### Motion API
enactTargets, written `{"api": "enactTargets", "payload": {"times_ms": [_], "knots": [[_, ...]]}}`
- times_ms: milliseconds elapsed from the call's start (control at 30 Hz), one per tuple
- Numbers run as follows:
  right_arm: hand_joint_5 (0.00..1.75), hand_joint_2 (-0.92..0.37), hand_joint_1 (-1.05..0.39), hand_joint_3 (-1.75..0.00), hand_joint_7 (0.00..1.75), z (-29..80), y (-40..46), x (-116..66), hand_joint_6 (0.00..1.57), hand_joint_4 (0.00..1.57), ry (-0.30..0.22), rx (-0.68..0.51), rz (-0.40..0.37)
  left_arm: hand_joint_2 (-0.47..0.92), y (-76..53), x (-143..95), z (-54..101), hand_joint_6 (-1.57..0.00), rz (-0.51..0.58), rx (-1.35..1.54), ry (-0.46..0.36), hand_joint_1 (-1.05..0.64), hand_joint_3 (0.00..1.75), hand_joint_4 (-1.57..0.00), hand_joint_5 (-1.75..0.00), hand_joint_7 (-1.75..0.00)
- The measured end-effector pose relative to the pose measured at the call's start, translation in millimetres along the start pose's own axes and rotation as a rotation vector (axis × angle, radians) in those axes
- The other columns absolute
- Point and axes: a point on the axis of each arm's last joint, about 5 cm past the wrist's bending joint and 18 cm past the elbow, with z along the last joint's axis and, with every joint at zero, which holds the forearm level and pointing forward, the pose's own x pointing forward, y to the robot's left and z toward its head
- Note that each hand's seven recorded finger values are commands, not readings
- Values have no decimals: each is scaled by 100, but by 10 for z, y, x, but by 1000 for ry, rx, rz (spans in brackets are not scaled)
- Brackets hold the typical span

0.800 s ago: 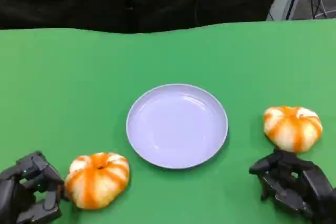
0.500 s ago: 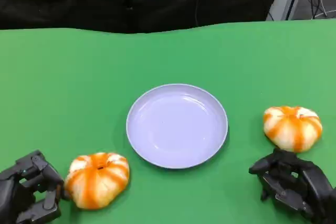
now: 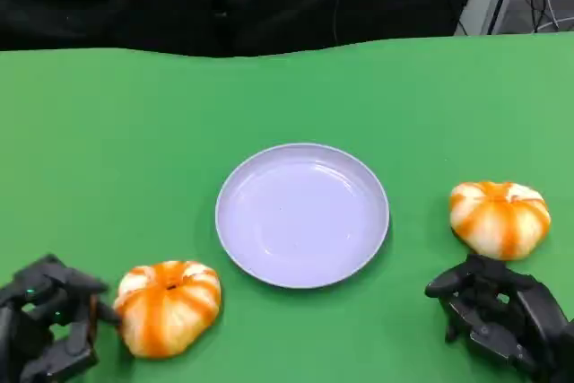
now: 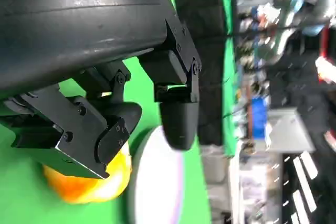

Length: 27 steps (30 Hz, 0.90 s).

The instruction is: Grasp the bread from the table and place it into the plate.

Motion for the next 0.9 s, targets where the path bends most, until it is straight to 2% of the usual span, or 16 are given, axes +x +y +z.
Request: {"api": "enactTargets", "payload": {"times_ms": [100,133,167,300,567,600,667,733,900], "knots": [[175,-92,-28,-43,109,1,-1,1,74,65,0,-2,0,53,17,4,-1,-85,-10,-41,8,2,87,-88,-1,0],[175,-92,-28,-43,109,1,-1,1,74,66,0,-3,0,56,20,2,-5,-79,-16,-53,13,0,76,-79,-1,0],[175,-92,-28,-44,109,1,-2,1,74,66,0,-3,1,65,22,-3,-9,-70,-20,-64,19,-3,56,-68,-1,0],[175,-92,-29,-44,109,1,-2,2,74,66,0,-3,2,79,35,-32,-26,-60,-38,-91,39,-9,25,-58,0,0],[175,-92,-29,-43,109,2,-6,2,74,66,1,-1,5,83,47,-59,-33,-58,-32,-95,49,-10,17,-57,0,0],[175,-92,-28,-43,109,2,-6,2,74,66,1,-1,5,88,48,-59,-32,-50,-33,-95,49,-42,15,-51,-1,0],[174,-92,-27,-44,109,2,-7,2,73,65,1,-2,6,91,49,-47,4,-46,-60,15,62,-67,13,-48,-1,-1],[175,-92,-27,-44,109,2,-6,2,73,65,0,-2,6,92,63,-28,65,-45,-96,182,66,-75,13,-47,0,-1],[175,-92,-27,-44,109,3,-12,1,74,66,1,-4,4,92,62,-24,168,-46,-124,450,55,-82,15,-47,0,-1]]}}
